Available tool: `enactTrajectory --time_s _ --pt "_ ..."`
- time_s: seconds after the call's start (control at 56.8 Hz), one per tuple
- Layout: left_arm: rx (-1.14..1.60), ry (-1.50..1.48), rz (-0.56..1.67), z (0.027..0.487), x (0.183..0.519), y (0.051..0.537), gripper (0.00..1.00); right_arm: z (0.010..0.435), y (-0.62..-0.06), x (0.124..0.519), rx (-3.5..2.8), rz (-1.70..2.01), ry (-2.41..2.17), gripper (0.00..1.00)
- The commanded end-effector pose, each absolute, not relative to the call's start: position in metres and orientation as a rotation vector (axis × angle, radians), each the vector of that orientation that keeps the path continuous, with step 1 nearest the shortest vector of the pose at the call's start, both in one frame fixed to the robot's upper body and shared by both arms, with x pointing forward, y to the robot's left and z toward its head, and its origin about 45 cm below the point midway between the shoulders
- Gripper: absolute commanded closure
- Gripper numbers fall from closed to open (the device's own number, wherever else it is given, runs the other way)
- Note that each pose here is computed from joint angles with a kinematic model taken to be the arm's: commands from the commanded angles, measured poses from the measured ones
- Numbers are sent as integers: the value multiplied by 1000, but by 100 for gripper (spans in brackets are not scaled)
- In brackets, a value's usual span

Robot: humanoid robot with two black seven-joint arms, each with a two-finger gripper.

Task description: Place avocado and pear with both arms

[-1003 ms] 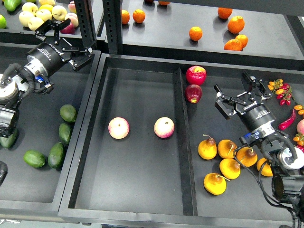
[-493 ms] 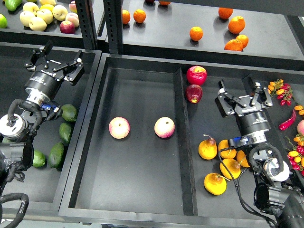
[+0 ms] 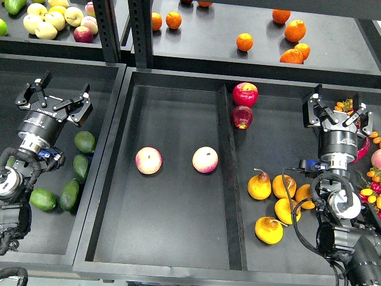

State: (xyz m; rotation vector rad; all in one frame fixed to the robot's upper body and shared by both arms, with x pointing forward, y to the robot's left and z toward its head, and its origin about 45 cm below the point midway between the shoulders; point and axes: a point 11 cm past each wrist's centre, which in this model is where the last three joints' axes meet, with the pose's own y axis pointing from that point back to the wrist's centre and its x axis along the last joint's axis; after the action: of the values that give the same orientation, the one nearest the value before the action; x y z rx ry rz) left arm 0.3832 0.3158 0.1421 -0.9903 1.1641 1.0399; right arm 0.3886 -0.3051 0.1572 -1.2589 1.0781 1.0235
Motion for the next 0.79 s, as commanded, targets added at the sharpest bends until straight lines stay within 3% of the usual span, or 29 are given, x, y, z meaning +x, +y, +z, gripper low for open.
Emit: enactTrajectory --time_s 0.0,0.422,0.774 --pt "-980 1185 1066 129 371 319 1 145 -303 383 -1270 1052 1112 1" --pt "-966 1181 1093 116 327 326 1 109 -300 359 -1331 1187 1155 1" --pt "-1063 1103 1180 119 313 333 1 118 -305 356 -1348 1143 1154 1"
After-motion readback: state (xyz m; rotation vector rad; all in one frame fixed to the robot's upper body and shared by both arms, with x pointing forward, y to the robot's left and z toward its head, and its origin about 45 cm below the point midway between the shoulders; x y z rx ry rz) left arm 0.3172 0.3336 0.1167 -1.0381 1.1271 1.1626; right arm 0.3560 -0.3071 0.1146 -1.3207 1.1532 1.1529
